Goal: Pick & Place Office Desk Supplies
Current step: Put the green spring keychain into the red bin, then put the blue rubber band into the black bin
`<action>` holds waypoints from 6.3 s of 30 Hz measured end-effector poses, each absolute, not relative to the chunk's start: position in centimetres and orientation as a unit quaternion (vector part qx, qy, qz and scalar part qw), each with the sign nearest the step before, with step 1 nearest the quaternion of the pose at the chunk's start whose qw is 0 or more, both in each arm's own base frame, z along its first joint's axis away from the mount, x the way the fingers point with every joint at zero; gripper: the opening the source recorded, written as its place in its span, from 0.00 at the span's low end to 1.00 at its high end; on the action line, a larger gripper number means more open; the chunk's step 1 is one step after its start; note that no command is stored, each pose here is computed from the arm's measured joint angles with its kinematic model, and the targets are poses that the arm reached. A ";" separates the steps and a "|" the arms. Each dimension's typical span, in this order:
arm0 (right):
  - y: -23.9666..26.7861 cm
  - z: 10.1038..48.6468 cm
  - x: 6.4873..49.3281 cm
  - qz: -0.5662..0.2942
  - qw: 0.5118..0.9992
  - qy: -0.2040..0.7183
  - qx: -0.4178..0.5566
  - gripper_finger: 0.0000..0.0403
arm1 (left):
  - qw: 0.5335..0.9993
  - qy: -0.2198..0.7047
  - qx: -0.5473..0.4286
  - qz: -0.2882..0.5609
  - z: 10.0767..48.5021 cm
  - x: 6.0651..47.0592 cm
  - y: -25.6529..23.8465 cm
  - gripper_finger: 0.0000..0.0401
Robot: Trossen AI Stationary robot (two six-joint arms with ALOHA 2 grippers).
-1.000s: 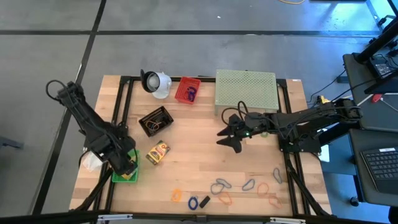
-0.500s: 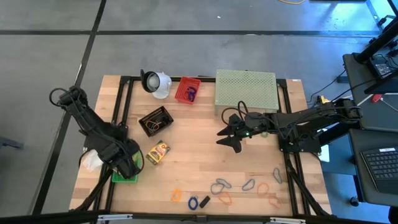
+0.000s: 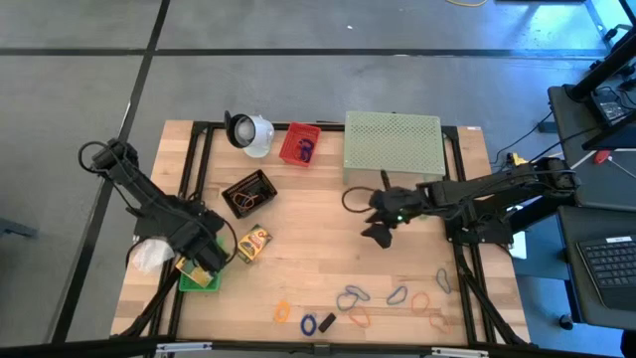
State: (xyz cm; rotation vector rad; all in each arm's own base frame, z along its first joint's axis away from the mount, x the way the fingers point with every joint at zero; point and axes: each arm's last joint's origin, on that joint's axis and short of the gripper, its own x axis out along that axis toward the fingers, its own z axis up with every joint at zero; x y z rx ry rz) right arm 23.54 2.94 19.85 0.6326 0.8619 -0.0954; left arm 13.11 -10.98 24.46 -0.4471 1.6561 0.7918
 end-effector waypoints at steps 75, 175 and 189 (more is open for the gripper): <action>3.8 23.8 24.3 -0.021 0.852 0.404 0.332 0.03 | 0.897 0.391 0.015 0.205 29.1 21.5 -9.8 0.49; 15.9 18.1 20.0 0.013 0.725 0.643 0.247 0.57 | 0.872 0.314 -0.057 0.370 20.9 29.5 16.7 0.40; 18.0 14.5 20.1 0.081 0.753 0.650 0.065 0.52 | 0.909 0.263 -0.039 0.322 24.5 29.8 12.8 0.41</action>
